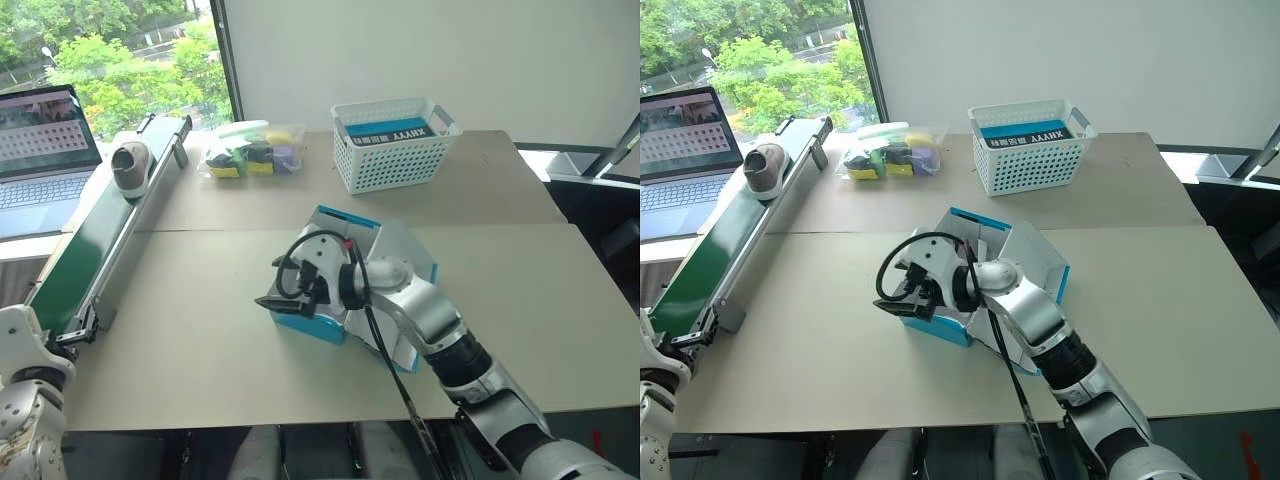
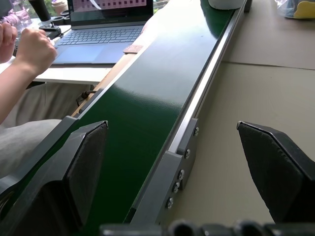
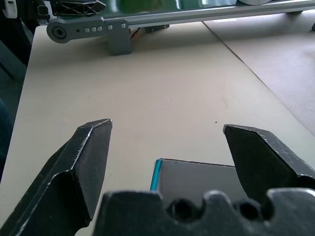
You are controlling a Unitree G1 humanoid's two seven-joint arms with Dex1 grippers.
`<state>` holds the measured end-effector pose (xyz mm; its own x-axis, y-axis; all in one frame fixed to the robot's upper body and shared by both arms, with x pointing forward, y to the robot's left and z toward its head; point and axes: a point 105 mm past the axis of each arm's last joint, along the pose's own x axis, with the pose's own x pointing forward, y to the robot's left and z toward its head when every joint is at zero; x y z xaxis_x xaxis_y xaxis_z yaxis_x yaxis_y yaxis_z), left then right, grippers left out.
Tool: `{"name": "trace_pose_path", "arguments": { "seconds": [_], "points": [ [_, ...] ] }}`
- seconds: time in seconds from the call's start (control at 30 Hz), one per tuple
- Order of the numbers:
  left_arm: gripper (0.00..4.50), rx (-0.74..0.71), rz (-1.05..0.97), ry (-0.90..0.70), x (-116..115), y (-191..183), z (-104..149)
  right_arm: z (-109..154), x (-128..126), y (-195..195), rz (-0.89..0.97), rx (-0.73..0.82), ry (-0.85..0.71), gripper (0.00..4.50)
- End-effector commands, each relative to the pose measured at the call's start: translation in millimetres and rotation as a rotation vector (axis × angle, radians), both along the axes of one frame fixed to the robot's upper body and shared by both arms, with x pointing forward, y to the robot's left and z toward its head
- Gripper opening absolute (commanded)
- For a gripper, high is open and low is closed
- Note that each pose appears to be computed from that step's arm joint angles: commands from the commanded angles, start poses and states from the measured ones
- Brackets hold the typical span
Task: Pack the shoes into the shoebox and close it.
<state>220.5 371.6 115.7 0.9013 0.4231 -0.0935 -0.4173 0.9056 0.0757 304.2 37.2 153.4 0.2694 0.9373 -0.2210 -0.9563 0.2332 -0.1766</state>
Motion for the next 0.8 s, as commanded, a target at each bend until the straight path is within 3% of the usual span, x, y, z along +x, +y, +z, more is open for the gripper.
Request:
{"name": "trace_pose_path", "arguments": {
  "seconds": [0.03,0.8],
  "points": [
    [4.5,0.028,-0.006,-0.023,0.6,0.8,9.4,11.5,3.0,-1.9,-0.016,0.032,-0.028,4.31],
    [4.5,-0.007,-0.006,-0.007,9.1,0.6,-1.2,11.9,4.7,-3.6,-0.033,0.034,-0.037,4.31]
  ]
}}
